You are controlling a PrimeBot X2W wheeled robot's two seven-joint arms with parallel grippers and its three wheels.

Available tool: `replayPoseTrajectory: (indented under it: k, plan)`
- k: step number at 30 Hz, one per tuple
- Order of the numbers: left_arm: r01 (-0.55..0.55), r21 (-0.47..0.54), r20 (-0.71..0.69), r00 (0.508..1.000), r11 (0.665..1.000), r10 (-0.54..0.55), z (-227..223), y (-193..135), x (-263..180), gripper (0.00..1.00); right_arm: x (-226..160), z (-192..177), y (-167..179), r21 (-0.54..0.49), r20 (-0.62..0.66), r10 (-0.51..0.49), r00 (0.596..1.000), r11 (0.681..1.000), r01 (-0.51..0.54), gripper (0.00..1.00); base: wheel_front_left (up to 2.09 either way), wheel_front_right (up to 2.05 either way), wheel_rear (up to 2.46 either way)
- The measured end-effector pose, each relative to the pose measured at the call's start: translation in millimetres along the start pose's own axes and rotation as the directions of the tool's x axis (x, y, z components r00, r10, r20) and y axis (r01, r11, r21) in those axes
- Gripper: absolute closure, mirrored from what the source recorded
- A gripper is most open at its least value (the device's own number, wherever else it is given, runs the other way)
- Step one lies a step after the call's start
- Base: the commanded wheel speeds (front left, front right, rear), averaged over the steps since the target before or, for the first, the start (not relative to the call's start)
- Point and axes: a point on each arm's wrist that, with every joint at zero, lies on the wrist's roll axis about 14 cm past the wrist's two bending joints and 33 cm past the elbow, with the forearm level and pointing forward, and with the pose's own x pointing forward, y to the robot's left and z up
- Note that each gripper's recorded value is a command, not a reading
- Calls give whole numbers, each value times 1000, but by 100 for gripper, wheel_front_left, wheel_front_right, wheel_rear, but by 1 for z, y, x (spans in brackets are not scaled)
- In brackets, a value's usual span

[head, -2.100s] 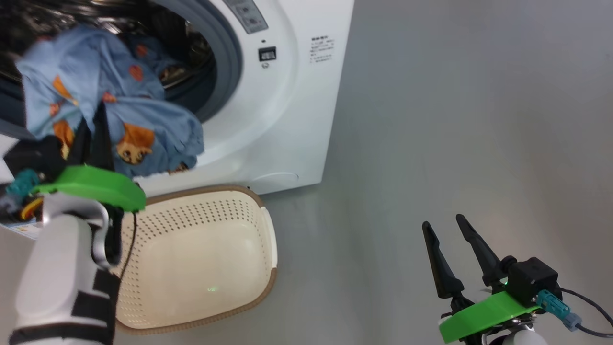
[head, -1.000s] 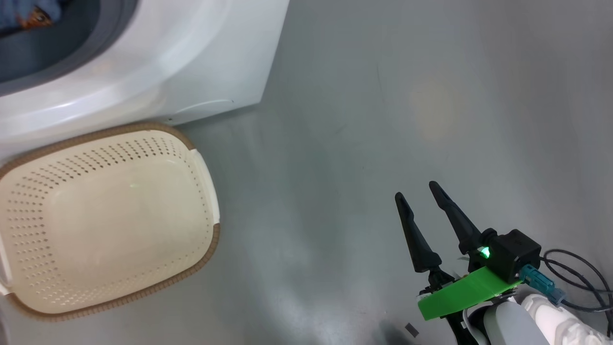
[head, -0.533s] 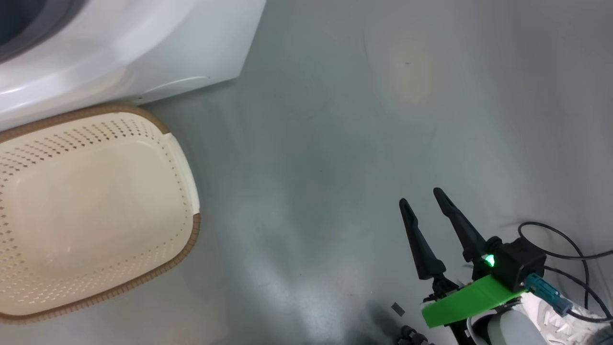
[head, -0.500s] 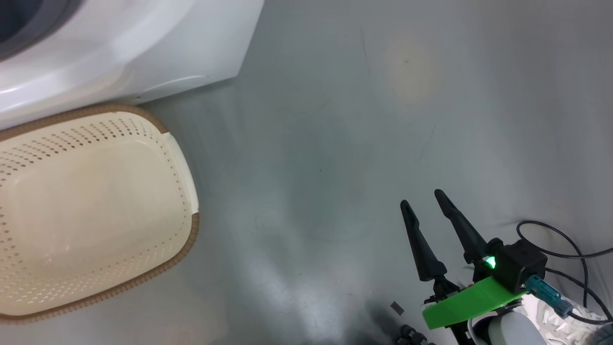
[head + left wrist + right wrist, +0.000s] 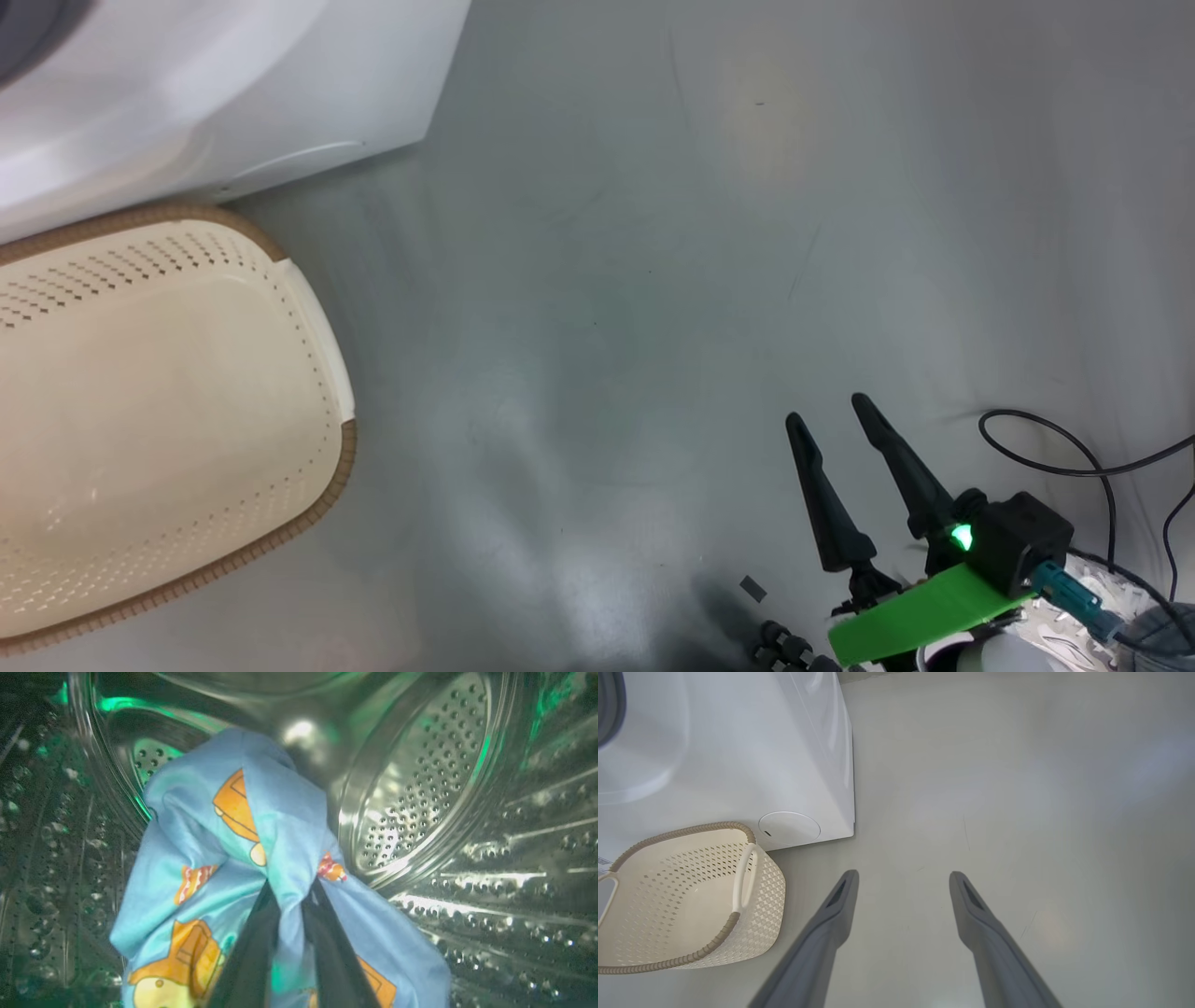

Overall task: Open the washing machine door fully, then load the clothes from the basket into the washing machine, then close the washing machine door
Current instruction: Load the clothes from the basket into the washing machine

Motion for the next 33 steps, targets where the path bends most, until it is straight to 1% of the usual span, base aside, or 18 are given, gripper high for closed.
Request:
replayPoseTrajectory:
  k: [2,3,4,6,8,11,13,19,24,33]
  plan:
    - [1,3,-40,999,1000,-1,-11,-2,-2,57,-4,-1,-1,8,-3,-8,1000,1000,8,0,0,0,0]
    - [5,6,-61,998,1000,-5,-15,-3,-3,30,-4,-1,-2,9,-4,-9,1000,1000,9,0,0,0,0]
    - [5,6,-61,998,1000,-5,-15,-3,-3,0,-4,-1,-2,9,-4,-9,1000,1000,9,0,0,0,0]
    - [13,17,-132,991,1000,-11,-28,-6,-4,0,-5,2,-2,15,5,-10,1000,1000,10,0,0,0,0]
    - [15,20,-164,986,1000,-11,-32,-7,-3,0,-5,3,-2,27,9,-11,1000,1000,11,0,0,0,0]
    - [14,20,-177,984,1000,-11,-31,-7,-2,0,-4,3,-1,29,11,-8,1000,1000,8,0,0,0,0]
    - [13,20,-219,976,1000,-8,-36,-9,-3,0,-4,4,1,30,14,-4,1000,1000,4,0,0,0,0]
    - [-17,41,-308,951,999,29,-49,-7,-15,0,-4,7,5,37,26,11,1000,999,-12,0,0,0,0]
    - [-40,55,-321,945,998,56,-44,-6,-21,0,-4,11,8,42,41,21,999,999,-23,0,0,0,0]
    - [-64,42,-272,959,997,73,-15,-13,-28,0,-3,20,19,52,72,57,996,997,-61,0,0,0,0]
